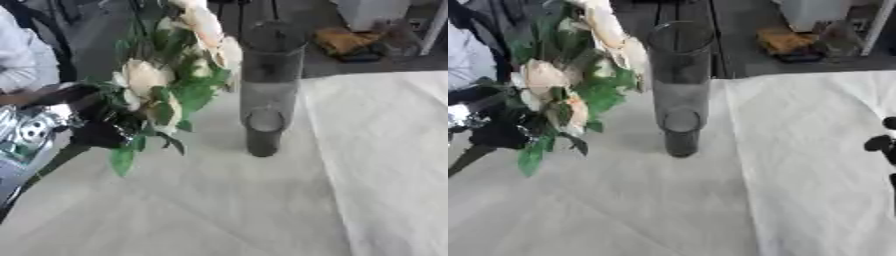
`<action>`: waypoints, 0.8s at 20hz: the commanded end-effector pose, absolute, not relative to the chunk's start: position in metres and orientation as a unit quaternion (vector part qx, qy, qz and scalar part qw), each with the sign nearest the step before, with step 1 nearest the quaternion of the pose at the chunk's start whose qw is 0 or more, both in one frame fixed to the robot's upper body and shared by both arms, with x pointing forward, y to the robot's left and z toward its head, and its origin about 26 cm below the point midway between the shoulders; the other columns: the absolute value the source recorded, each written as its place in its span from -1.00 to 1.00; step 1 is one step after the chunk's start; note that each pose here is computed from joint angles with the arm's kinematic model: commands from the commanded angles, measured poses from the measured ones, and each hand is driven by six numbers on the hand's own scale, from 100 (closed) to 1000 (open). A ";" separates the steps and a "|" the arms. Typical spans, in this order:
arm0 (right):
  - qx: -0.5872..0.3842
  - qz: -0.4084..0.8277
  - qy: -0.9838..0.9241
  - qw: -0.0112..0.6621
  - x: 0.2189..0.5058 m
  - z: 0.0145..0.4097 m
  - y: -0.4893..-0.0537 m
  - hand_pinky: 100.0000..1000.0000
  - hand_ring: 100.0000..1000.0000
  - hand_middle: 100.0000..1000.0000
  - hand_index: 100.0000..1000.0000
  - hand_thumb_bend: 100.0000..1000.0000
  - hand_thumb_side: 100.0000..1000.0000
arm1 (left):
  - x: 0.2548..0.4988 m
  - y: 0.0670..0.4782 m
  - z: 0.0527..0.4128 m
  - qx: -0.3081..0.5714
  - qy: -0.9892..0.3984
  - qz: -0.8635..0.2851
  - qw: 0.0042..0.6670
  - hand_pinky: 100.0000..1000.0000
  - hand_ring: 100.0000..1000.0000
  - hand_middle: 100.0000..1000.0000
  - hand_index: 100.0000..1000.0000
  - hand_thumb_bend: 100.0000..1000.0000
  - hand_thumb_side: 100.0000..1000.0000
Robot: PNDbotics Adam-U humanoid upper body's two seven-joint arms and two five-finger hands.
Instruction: Arrange flowers into the vase.
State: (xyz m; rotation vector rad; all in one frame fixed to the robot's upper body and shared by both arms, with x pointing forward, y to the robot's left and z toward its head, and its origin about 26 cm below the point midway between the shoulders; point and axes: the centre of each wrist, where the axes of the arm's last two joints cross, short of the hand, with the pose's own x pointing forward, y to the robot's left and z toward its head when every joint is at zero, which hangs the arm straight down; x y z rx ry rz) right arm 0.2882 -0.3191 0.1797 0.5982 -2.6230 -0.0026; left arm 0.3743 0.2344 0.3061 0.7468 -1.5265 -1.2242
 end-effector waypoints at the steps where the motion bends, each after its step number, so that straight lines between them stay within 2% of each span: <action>1: 0.215 0.011 -0.953 0.214 0.286 0.185 -0.318 0.02 0.35 -0.07 0.42 -1.00 0.56 | 0.361 0.242 0.331 0.315 -0.661 -0.484 0.479 -1.00 -1.00 -1.00 -0.98 -1.00 -0.37; 16: 0.215 0.017 -0.952 0.216 0.285 0.184 -0.320 0.02 0.35 -0.07 0.42 -1.00 0.56 | 0.337 0.252 0.372 0.266 -0.737 -0.420 0.458 -1.00 -1.00 -1.00 -0.99 -1.00 -0.31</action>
